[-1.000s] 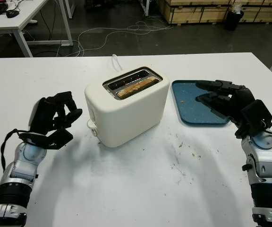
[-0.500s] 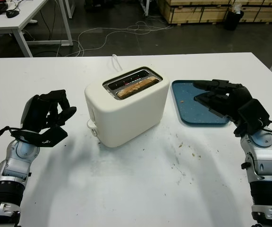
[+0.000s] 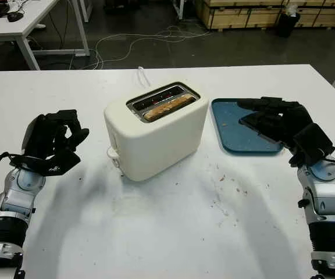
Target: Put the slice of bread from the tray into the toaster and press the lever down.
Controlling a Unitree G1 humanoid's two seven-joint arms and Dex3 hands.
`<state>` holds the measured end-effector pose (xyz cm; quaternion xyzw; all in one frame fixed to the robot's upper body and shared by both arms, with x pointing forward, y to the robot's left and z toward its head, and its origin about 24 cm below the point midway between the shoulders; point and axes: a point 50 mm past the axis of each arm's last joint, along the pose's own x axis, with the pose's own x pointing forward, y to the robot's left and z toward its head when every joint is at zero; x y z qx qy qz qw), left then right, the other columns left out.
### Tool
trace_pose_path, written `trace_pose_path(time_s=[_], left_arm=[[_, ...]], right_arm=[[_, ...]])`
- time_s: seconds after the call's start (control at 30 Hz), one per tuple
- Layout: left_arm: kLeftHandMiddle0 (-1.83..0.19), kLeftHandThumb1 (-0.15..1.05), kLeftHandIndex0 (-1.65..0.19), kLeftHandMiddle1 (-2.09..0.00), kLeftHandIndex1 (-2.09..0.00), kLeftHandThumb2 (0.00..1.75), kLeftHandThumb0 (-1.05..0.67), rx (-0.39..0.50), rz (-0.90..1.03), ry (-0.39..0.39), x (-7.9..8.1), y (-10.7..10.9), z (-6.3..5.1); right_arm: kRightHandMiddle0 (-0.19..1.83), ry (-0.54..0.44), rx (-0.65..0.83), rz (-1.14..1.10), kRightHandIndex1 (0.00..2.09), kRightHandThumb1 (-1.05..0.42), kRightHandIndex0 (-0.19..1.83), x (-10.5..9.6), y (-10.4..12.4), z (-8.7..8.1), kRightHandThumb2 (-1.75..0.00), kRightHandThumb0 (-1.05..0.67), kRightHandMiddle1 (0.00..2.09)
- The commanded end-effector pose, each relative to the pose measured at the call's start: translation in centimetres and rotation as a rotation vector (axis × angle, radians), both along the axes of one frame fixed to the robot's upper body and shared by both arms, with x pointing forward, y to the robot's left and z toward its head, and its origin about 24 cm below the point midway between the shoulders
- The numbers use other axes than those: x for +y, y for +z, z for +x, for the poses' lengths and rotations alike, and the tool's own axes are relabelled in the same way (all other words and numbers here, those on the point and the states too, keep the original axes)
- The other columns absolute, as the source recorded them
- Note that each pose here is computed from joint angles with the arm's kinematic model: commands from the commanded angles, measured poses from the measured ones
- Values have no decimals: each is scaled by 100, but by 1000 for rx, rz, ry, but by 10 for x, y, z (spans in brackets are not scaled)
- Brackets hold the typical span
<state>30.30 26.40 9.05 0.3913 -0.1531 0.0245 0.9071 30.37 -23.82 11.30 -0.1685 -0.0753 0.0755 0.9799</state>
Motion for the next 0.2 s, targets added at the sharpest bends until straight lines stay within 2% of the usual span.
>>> trace_pose_path(time_s=[0.0,0.17], left_arm=[[-145,92,-113,-175,-175,66,-105,-10,4,-1,0,4,4],[-144,92,-112,-175,-175,65,-105,-11,0,0,-1,2,4]], right_arm=[[100,11,-21,5,98,-92,68,0,4,2,-4,-30,2],[100,12,-19,6,99,-92,67,0,4,2,-4,-32,2]])
